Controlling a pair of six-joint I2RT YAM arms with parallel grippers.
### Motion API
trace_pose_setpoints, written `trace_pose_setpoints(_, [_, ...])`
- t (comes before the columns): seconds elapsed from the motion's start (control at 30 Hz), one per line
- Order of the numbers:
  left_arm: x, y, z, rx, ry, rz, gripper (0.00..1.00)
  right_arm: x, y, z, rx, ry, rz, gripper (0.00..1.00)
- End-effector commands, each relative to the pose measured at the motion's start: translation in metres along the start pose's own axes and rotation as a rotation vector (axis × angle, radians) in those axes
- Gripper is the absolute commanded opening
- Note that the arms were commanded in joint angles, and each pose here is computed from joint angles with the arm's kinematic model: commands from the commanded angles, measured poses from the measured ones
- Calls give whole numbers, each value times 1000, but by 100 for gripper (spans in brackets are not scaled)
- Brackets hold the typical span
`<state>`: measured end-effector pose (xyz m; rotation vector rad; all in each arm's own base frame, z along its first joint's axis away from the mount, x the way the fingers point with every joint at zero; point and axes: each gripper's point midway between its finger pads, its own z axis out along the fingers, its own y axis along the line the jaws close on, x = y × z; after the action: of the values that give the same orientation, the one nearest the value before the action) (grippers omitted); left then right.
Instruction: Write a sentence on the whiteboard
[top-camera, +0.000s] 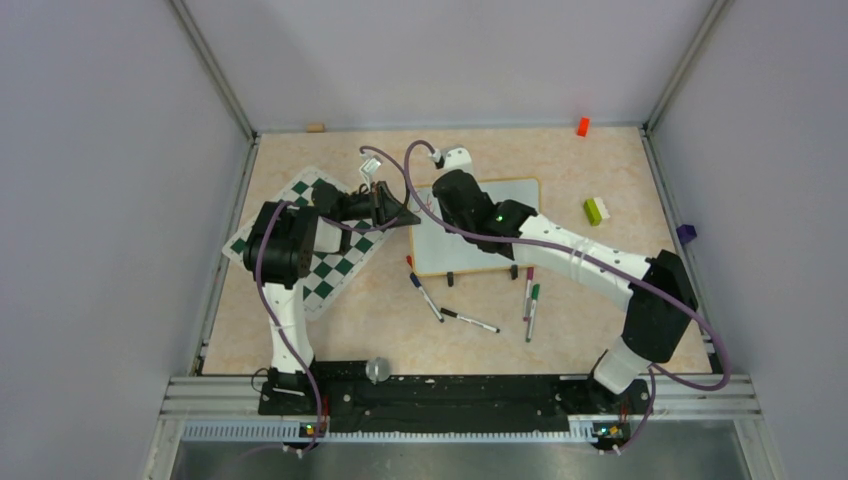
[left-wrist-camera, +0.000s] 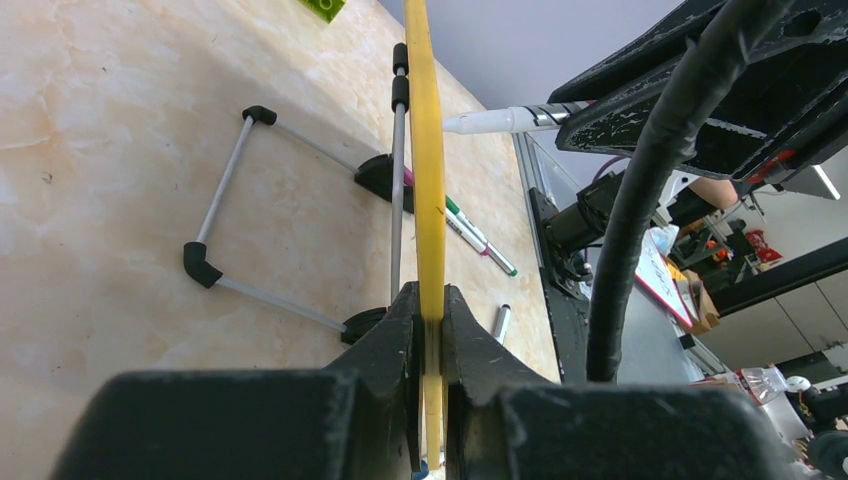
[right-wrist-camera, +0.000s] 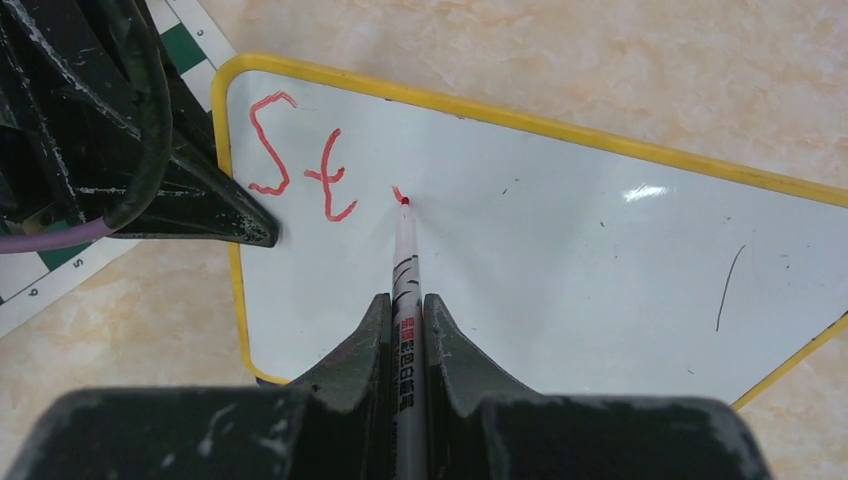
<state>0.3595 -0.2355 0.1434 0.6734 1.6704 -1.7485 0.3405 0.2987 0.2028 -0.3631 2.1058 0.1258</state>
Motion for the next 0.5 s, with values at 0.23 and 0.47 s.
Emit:
trace_pose_setpoints(0.23, [-15, -20, 2, 36, -14, 168, 0, -15, -25, 0, 71, -30, 34, 0])
trace_pose_setpoints(0.47, [-15, -21, 4, 43, -6, 170, 0, -22, -16, 5, 43, -32, 35, 0])
